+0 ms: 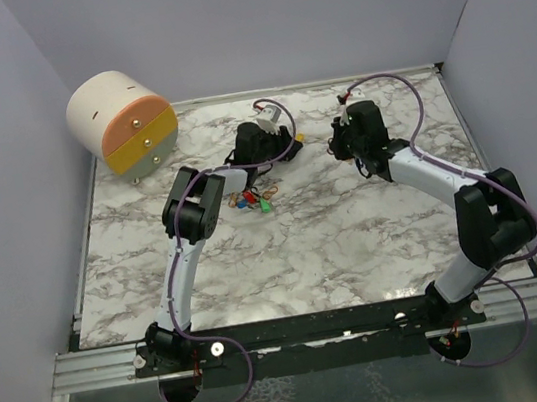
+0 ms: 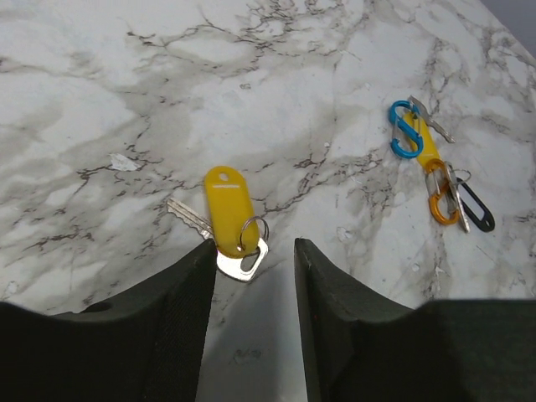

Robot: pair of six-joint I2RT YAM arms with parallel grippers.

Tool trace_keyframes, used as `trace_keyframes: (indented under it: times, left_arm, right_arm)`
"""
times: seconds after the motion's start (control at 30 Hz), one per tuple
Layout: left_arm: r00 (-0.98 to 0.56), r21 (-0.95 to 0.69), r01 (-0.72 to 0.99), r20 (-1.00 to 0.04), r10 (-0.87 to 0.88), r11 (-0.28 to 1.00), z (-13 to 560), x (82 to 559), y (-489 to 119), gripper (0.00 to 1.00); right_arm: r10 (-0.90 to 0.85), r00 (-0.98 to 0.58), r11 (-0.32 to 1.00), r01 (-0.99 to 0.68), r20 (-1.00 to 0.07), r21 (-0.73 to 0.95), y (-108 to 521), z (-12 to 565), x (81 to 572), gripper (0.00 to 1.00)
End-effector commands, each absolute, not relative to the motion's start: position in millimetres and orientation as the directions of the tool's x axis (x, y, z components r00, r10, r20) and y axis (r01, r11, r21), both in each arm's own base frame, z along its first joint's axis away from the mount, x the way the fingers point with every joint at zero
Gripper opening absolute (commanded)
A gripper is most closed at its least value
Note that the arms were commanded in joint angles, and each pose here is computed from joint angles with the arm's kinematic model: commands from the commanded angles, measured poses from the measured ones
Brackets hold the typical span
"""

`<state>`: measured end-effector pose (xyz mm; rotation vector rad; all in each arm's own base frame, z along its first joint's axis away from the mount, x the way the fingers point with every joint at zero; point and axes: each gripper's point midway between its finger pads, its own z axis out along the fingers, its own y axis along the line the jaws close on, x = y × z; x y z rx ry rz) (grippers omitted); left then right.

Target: Put the keys on the keyring

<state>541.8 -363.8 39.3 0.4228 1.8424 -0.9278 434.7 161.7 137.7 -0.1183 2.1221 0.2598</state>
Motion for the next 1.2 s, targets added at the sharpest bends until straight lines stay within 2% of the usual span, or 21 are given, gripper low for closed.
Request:
trace_keyframes:
  times: [0.0, 0.3, 0.53, 0.83, 1.17]
  left_arm:
    - [-0.502, -0.447, 0.714, -0.864, -0.051, 0.539, 34.4, 506.5, -378.8, 0.44]
    - [-0.475, -0.433, 0.643, -0.872, -0.115, 0.632, 47.2, 524.3, -364.5, 0.54]
    - [-0.481, -0.440, 0.599, -0.866, -0.138, 0.669, 39.2, 534.6, -360.8, 0.58]
    - [-0.495, -0.473, 0.595, -0.852, -0.167, 0.649, 34.9, 543.9, -370.0, 0.61]
    - [-0.499, -0.489, 0.662, -0.853, -0.154, 0.568, 36.2, 545.7, -388.6, 0.60]
  right_arm:
    - [0.036, -0.502, 0.970, -0.190, -0.864, 0.151, 163.2, 151.1, 431.7, 0.01]
    - [0.037, -0.502, 0.973, -0.180, -0.864, 0.147, 160.5, 150.5, 430.1, 0.01]
    - [0.039, -0.502, 0.973, -0.178, -0.864, 0.147, 160.1, 151.5, 429.5, 0.01]
    - [0.036, -0.495, 0.972, -0.184, -0.868, 0.145, 160.5, 154.9, 429.5, 0.01]
    - [0.035, -0.499, 0.974, -0.175, -0.866, 0.140, 159.4, 152.0, 431.3, 0.01]
